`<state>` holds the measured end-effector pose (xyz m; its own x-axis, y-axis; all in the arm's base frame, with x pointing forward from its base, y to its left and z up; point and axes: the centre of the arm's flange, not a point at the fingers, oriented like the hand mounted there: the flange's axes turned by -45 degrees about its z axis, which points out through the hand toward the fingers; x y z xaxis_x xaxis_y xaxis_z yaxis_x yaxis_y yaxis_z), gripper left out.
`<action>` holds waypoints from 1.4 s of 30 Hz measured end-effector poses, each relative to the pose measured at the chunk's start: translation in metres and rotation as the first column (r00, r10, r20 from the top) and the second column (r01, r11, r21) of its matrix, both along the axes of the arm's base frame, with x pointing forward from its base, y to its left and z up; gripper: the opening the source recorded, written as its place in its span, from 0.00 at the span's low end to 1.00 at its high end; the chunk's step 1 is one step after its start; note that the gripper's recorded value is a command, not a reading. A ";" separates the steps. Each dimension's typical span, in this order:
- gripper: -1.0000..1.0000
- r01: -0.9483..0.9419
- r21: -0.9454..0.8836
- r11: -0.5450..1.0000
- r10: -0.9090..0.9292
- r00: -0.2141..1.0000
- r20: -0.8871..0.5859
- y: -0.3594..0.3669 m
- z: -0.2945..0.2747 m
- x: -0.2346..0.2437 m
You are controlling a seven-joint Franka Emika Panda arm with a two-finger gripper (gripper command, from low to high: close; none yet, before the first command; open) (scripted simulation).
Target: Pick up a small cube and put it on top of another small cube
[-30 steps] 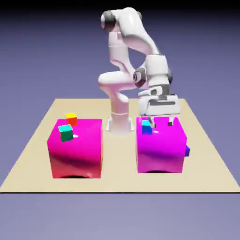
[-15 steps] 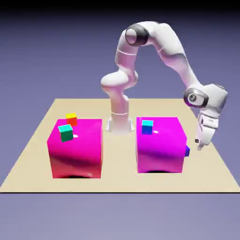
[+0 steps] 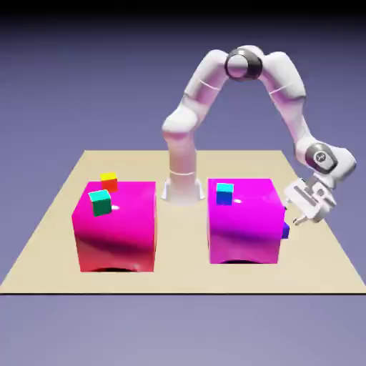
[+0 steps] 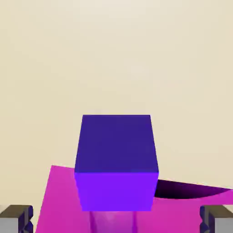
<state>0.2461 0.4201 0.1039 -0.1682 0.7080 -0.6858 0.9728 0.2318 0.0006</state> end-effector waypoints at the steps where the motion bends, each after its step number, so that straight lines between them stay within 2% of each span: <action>1: 0.00 0.000 0.000 1.000 0.000 1.000 -0.001 -0.005 -0.007 0.001; 3: 0.00 0.001 0.000 1.000 -0.001 1.000 -0.001 -0.005 -0.007 0.001; 6: 0.00 0.002 0.000 1.000 -0.002 1.000 -0.002 0.024 0.041 -0.006; 7: 0.00 0.039 0.033 0.999 -0.040 0.999 0.016 0.031 0.062 0.010; 12: 0.00 0.332 0.346 0.878 -0.399 0.906 0.141 0.010 0.194 0.168; 13: 0.00 0.375 0.407 0.833 -0.467 0.870 0.155 -0.004 0.223 0.197; 17: 0.00 0.534 0.372 0.759 -0.617 0.772 0.151 -0.093 0.247 0.269; 23: 0.00 0.745 0.300 0.596 -0.799 0.587 0.131 -0.248 0.277 0.336; 30: 0.00 0.919 0.219 0.328 -0.944 0.315 0.094 -0.440 0.314 0.354; 34: 0.00 0.973 0.175 0.151 -0.988 0.141 0.066 -0.547 0.335 0.335; 38: 0.00 0.992 0.124 -0.031 -0.999 -0.035 0.033 -0.645 0.354 0.297; 40: 0.00 1.000 0.000 -0.008 -1.000 -0.008 -0.002 -0.636 0.318 0.291; 42: 0.00 1.000 0.000 -0.009 -1.000 -0.009 -0.001 -0.638 0.309 0.286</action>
<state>0.5321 -0.2183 0.4127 0.7095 0.1628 -0.6857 0.2232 -0.9748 -0.0004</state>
